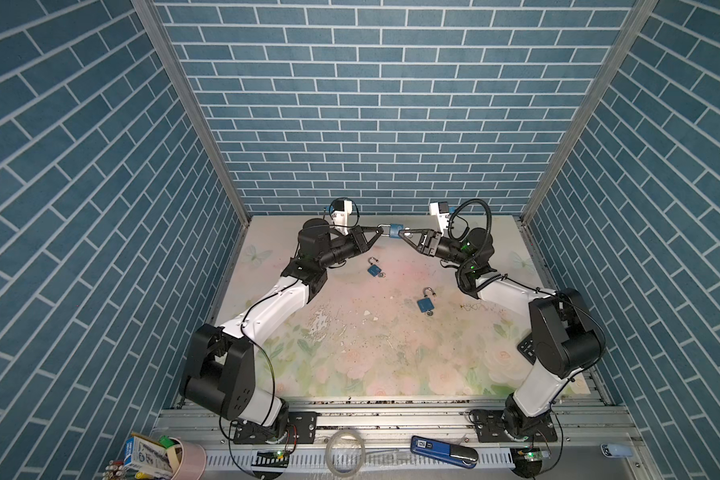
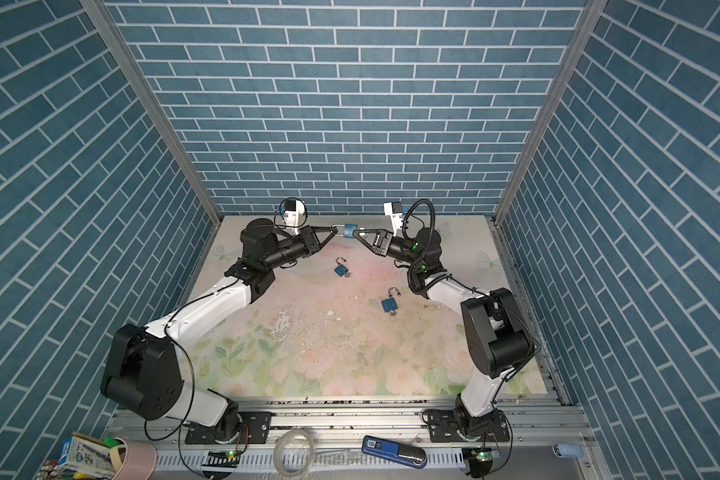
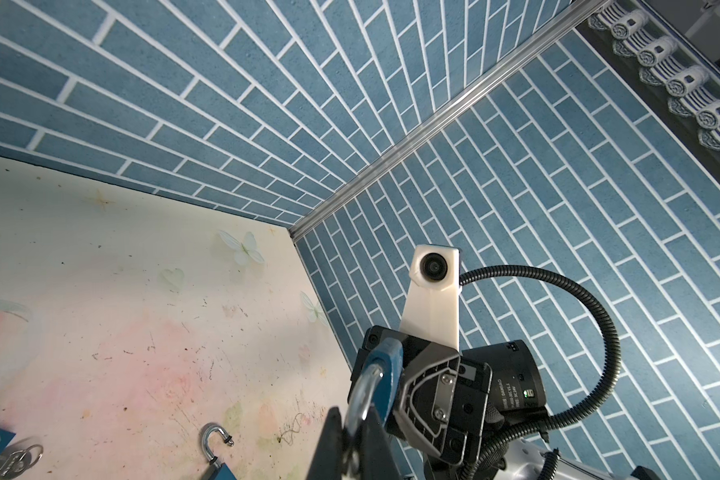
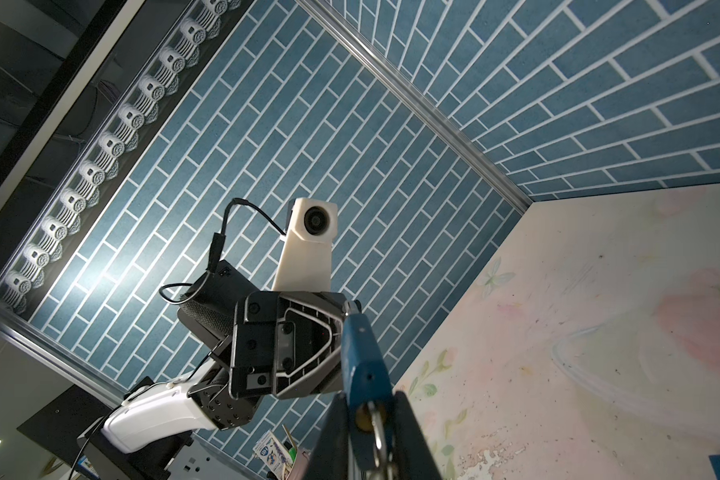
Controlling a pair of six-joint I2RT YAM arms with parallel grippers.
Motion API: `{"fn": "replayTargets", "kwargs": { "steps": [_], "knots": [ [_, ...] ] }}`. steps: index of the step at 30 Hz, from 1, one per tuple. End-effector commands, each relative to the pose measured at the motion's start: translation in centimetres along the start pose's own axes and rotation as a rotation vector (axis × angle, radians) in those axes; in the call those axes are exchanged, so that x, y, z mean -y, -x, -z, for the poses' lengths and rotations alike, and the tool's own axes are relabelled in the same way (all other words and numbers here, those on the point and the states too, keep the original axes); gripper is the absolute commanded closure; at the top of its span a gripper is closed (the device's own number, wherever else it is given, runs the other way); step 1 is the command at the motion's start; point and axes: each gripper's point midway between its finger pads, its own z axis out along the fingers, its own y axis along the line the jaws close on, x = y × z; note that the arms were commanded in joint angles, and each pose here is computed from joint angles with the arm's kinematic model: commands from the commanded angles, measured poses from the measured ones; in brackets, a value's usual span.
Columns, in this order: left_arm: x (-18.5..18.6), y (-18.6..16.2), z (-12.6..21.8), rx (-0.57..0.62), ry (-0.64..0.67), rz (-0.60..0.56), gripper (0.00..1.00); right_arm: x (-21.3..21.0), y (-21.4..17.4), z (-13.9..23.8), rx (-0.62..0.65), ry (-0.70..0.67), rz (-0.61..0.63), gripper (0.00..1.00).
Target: Lock with the key
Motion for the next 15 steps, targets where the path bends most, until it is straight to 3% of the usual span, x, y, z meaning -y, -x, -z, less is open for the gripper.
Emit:
{"fn": "replayTargets", "kwargs": {
  "steps": [1,15],
  "knots": [
    [0.1,-3.1,-1.6,-0.104,-0.023,0.013,1.00,-4.2,1.2,-1.4,0.013,0.106,0.119,1.00],
    [2.0,-5.2,-4.4,-0.160,-0.094,0.034,1.00,-4.0,-0.3,-2.8,-0.055,0.138,0.102,1.00]
  ]
}}
